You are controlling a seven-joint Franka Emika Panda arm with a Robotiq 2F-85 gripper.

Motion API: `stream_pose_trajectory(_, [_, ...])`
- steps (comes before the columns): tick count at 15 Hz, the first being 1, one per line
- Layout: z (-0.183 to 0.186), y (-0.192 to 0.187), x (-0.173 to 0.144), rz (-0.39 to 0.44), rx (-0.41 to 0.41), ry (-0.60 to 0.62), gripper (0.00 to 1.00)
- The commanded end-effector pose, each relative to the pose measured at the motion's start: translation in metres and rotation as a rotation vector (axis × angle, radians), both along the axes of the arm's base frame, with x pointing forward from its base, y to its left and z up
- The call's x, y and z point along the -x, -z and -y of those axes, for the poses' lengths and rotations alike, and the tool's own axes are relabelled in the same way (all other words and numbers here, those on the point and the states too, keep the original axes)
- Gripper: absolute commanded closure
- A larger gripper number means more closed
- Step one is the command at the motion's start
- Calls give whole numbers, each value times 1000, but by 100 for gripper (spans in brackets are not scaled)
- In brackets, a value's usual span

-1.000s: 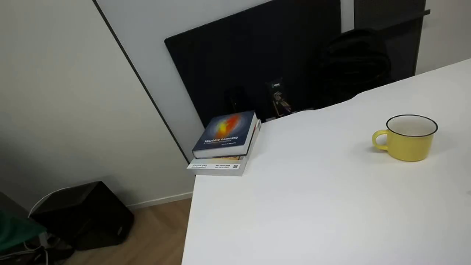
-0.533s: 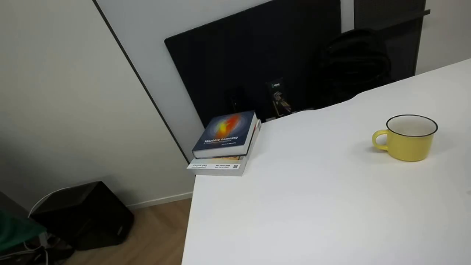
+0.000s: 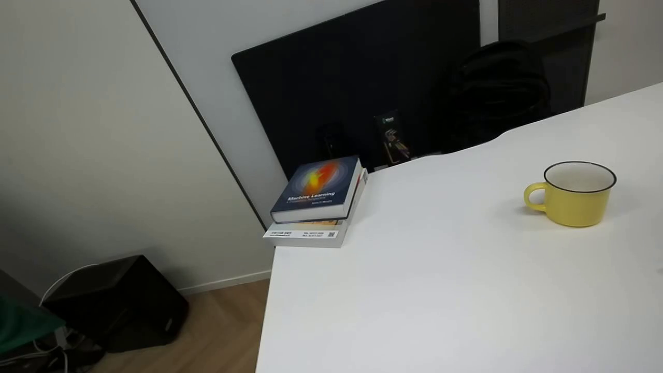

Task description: Put the blue marker inside the yellow cup

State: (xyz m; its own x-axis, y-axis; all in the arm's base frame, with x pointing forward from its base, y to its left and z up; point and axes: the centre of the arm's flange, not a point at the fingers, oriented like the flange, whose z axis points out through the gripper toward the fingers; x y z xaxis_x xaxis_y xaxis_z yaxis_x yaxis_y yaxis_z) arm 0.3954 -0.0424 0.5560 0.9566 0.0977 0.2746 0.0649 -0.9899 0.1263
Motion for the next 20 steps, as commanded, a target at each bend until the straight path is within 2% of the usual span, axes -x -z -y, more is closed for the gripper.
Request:
stream_pose_trajectory(1, [0, 0, 0, 0, 0, 0, 0])
stream_pose_trajectory(4, [0, 0, 0, 0, 0, 0, 0])
stream_pose_trajectory(8, [2, 9, -20, -8, 2, -68, 0])
stream_pose_trajectory(10, [2, 22, -34, -40, -24, -121, 0])
stream_pose_trajectory(15, [2, 77, -79, -151, -77, -209, 0])
stream_pose_trajectory(20, [-3, 148, -115, -248, -71, -252, 0])
